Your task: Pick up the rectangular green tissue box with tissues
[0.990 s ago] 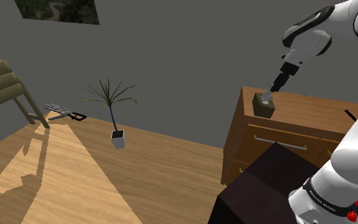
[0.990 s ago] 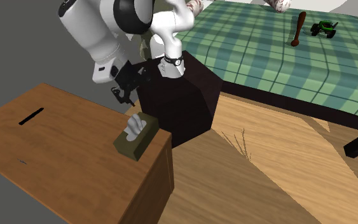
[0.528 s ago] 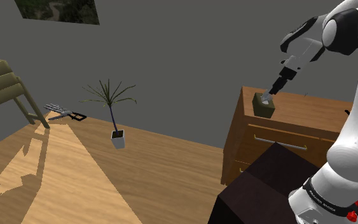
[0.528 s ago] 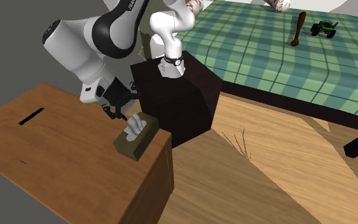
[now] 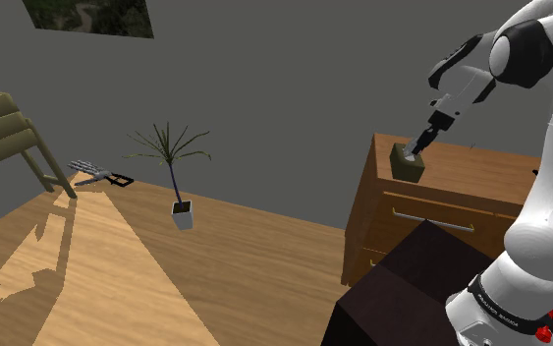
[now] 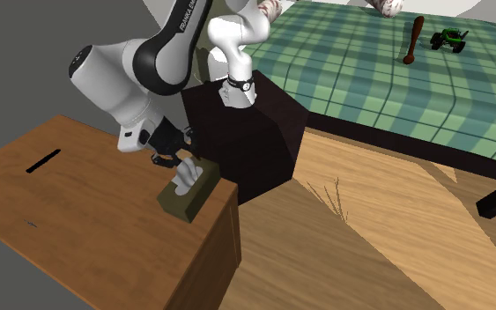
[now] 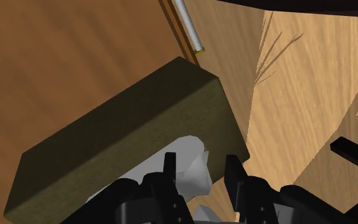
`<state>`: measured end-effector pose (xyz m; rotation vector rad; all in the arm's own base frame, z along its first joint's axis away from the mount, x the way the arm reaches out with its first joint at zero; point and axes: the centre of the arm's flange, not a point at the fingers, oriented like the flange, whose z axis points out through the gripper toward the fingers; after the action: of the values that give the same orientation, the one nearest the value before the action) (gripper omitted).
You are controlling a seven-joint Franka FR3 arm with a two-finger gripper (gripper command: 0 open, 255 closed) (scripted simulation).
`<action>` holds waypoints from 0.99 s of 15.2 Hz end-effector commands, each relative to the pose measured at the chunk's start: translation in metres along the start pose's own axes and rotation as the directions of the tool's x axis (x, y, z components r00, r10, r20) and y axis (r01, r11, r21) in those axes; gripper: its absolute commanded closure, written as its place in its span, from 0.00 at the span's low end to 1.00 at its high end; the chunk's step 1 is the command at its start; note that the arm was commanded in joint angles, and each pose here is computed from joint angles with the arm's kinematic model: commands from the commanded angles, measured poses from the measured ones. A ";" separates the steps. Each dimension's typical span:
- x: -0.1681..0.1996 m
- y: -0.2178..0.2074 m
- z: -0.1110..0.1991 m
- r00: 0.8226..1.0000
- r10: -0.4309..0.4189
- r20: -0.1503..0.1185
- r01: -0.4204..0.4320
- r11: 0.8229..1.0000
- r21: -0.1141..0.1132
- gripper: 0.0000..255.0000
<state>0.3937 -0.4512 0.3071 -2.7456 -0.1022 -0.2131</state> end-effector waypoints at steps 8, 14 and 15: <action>-0.001 0.003 0.000 1.000 0.001 -0.002 -0.001 1.000 -0.011 1.00; 0.004 -0.009 -0.029 1.000 0.001 -0.002 -0.001 1.000 -0.011 1.00; 0.005 -0.011 -0.034 1.000 0.001 -0.002 -0.001 1.000 -0.011 1.00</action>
<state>0.3927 -0.4545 0.3371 -2.7560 -0.0991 -0.2161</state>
